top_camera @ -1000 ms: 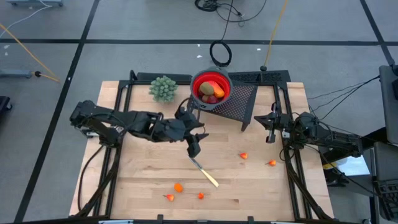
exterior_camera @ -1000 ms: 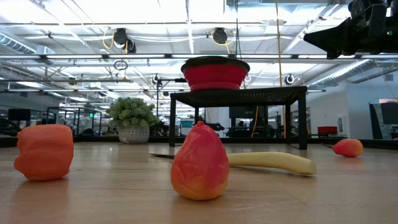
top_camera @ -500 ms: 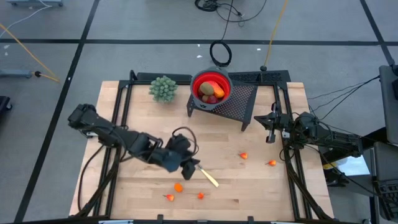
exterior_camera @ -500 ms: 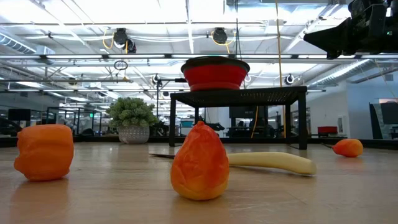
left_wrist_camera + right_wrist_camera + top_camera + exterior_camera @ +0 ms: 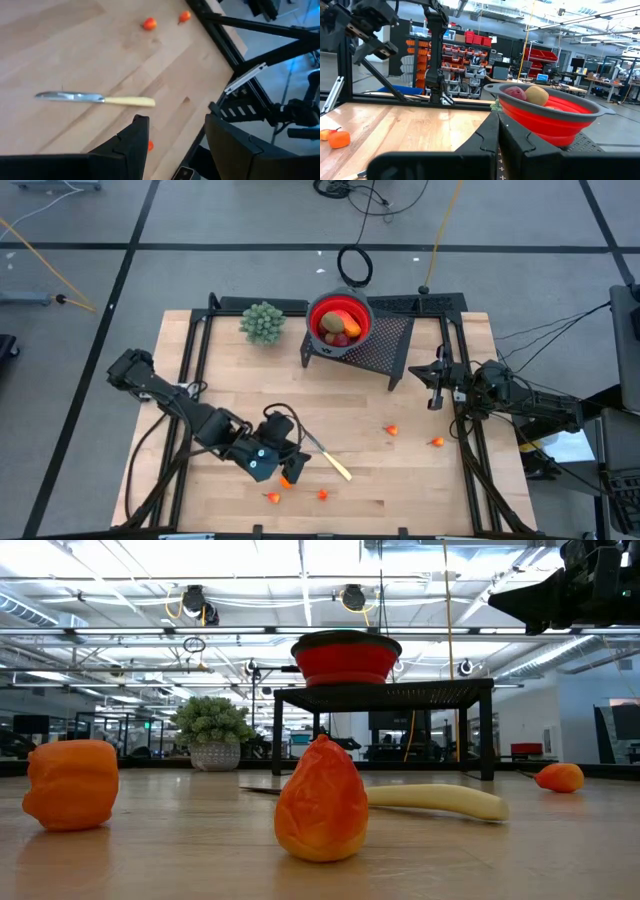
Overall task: Pick & Place Fruit
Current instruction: Put the orange into the red strainer bowl on the shelf
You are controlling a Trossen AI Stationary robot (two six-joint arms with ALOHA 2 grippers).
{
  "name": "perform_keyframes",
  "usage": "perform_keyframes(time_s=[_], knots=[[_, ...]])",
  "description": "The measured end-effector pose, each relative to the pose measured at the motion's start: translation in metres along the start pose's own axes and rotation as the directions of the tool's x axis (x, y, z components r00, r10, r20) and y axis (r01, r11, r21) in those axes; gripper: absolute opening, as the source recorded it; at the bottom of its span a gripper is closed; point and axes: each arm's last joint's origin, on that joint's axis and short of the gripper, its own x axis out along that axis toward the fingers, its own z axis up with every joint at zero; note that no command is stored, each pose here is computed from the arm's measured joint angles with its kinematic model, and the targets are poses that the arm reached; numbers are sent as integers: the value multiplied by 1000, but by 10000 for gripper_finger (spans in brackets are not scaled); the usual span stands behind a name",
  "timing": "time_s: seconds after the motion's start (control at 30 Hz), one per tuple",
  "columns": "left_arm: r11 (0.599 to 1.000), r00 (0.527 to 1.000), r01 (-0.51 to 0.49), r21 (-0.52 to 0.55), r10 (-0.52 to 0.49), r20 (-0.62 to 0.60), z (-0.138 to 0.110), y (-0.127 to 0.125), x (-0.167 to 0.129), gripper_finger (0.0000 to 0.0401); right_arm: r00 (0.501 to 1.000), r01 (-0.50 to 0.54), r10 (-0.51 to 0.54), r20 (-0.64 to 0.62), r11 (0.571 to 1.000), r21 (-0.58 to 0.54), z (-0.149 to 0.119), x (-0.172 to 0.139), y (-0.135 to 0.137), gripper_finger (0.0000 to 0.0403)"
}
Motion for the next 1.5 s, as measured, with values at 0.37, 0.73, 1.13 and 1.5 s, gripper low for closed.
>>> perform_keyframes(time_s=[0.37,0.73,1.13,1.5], knots=[[991,998,-21,-133,14,-58,1,3,2,191,1000,0,0,0,999,-36,0,0,0,0],[934,958,-140,-328,44,-284,-17,6,19,191,1000,0,0,0,994,-105,0,0,0,0],[725,886,-387,-570,121,-448,-41,14,54,191,1000,2,-1,7,994,-105,1,0,0,0],[524,826,-538,-660,172,-537,-57,21,78,191,1000,1,-1,7,994,-105,1,0,0,0]])
